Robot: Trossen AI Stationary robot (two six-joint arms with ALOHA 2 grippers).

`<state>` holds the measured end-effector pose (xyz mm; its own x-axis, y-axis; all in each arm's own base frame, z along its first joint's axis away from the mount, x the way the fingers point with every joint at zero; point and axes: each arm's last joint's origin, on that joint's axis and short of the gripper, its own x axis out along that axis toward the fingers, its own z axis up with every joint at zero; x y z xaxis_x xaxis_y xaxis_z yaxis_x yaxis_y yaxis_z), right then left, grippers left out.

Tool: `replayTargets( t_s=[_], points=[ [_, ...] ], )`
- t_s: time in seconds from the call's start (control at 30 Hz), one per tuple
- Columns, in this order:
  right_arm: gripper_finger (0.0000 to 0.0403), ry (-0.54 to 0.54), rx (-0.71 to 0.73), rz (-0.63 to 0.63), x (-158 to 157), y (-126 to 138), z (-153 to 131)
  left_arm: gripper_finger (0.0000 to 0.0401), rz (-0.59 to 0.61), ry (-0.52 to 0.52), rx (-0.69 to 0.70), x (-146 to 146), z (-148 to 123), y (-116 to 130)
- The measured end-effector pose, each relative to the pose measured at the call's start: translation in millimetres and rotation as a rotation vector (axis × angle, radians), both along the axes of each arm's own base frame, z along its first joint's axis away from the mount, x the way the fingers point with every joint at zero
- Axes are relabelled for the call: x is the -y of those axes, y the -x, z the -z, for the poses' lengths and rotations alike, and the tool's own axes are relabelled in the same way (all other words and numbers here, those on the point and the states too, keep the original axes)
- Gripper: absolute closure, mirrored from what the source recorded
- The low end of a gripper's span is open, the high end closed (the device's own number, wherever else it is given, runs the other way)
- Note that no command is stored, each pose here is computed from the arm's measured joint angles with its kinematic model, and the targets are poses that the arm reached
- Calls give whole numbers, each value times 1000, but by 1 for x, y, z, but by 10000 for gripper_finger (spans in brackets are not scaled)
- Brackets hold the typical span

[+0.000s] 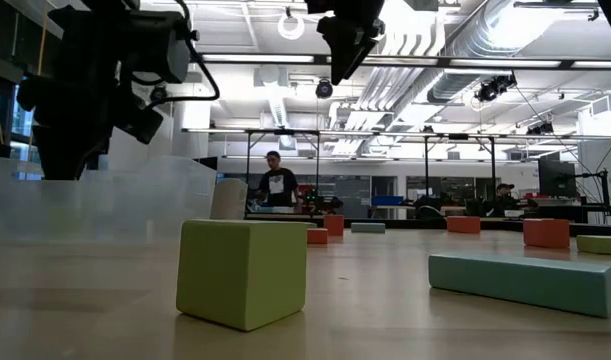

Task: Sort & place blocks by color
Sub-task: Put the green block into the top transparent bin, then put the blue block into the bottom transparent bin

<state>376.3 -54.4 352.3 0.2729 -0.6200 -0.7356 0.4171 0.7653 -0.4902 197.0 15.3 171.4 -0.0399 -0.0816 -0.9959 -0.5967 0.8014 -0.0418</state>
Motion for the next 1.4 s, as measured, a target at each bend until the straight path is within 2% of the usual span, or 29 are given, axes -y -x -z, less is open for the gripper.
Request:
replayTargets(
  t_s=[0.2,0.57,0.77,0.97,1.13,1.4],
  points=[
    [160,0,1,0,0,0,0,386,-23,-1,6,0,0,-1],
    [160,-3,10,10,0,0,0,325,-14,4,6,0,-1,-1],
    [160,-7,18,20,0,0,0,301,40,-26,8,-2,-20,-8],
    [160,-31,14,52,-1,3,1,301,109,-75,19,-4,-44,-15],
    [160,-96,-36,69,-8,12,2,302,166,-162,66,-8,-61,-24],
    [160,-213,-102,131,-26,23,6,302,211,-440,135,-23,-96,-37]
  ],
)
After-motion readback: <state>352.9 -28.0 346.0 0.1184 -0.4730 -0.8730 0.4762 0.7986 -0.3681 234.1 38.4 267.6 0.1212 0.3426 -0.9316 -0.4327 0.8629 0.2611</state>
